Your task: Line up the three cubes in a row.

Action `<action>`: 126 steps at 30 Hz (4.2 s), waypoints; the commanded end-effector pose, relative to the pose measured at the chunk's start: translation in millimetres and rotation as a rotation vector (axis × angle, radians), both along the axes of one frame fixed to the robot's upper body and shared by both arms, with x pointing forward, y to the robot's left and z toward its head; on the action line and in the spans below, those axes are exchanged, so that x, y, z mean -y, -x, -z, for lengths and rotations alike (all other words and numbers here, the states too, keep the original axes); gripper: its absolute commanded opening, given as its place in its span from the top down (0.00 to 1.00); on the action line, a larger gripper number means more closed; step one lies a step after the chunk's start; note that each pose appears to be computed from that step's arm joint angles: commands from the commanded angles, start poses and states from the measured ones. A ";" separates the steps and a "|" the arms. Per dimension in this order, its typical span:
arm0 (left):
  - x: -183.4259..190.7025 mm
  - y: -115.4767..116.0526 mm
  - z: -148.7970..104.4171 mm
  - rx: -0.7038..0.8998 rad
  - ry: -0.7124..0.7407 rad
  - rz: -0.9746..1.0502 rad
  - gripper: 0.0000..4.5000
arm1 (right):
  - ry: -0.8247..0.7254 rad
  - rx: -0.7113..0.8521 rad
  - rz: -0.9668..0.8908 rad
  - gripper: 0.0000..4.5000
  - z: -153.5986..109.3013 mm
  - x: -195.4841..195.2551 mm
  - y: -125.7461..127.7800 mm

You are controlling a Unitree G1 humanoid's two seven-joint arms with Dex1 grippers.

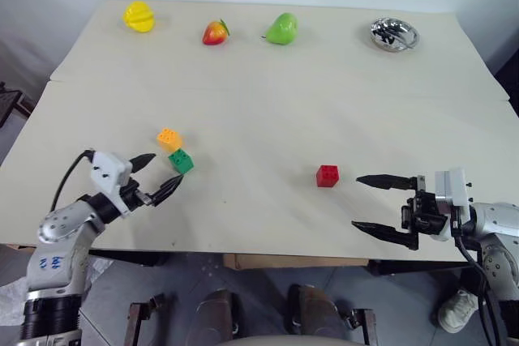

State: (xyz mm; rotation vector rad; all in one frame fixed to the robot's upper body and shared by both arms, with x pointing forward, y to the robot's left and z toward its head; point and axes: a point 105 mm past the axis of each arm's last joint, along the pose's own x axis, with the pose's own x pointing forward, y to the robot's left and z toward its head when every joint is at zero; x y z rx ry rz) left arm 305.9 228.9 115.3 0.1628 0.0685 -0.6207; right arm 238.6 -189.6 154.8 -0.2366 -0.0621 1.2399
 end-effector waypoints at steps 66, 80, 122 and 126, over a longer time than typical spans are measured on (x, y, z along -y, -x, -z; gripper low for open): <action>-79.5 61.3 -8.1 0.179 -0.007 -0.283 0.01 | -0.220 0.149 0.042 0.00 -19.7 -34.0 -11.1; -33.7 5.4 -23.1 0.191 0.116 -0.338 0.01 | -0.162 0.100 -0.008 0.00 -7.3 -18.9 -15.6; 83.7 -54.0 -13.7 0.035 -0.373 0.922 0.67 | -0.082 -0.021 0.112 0.00 5.2 -1.5 32.3; 91.7 -52.6 -13.0 0.022 -0.353 0.959 0.67 | -0.084 -0.020 0.126 0.00 3.8 -1.9 32.3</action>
